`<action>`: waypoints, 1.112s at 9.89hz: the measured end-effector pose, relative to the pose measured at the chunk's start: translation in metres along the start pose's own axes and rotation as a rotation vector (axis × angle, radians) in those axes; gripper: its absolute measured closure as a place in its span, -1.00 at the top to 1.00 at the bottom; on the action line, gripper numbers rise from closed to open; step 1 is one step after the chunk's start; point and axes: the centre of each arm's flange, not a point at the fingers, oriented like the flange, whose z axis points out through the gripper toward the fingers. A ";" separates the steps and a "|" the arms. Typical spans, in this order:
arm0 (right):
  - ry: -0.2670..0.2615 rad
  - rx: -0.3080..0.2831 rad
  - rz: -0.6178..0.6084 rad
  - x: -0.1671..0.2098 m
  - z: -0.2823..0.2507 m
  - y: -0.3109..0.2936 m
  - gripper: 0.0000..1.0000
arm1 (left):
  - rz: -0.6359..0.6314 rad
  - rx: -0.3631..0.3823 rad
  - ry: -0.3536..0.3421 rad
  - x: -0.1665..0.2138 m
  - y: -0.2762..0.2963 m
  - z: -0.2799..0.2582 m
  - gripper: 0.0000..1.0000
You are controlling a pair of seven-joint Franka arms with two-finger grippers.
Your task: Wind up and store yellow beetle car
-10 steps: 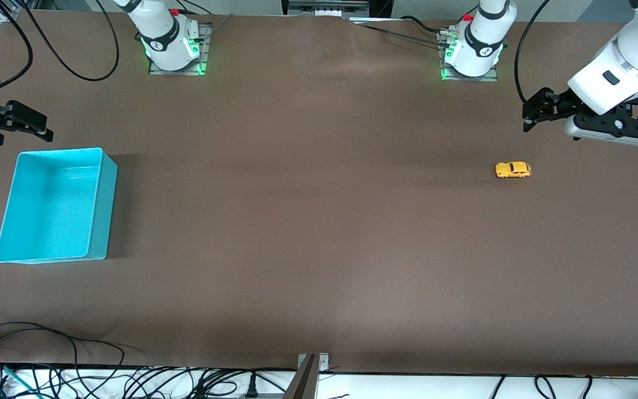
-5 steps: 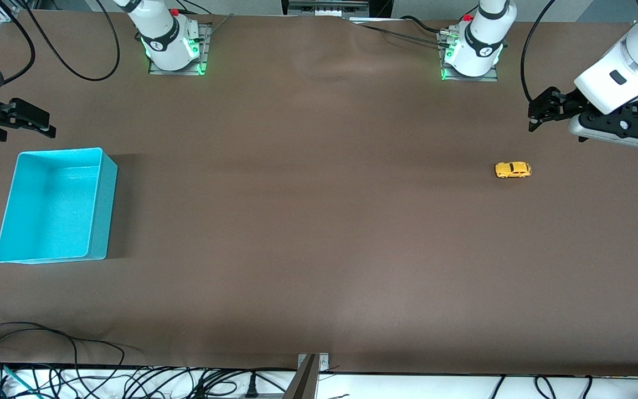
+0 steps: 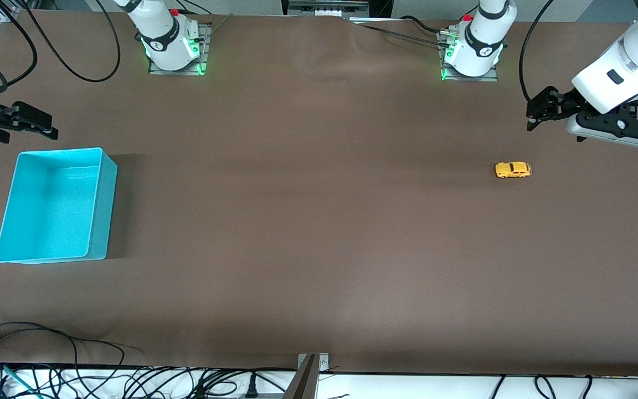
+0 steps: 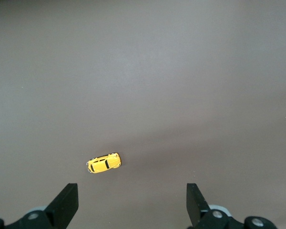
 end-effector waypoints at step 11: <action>0.041 -0.005 0.002 -0.001 -0.018 0.001 1.00 | -0.025 -0.005 -0.026 0.001 -0.014 0.011 1.00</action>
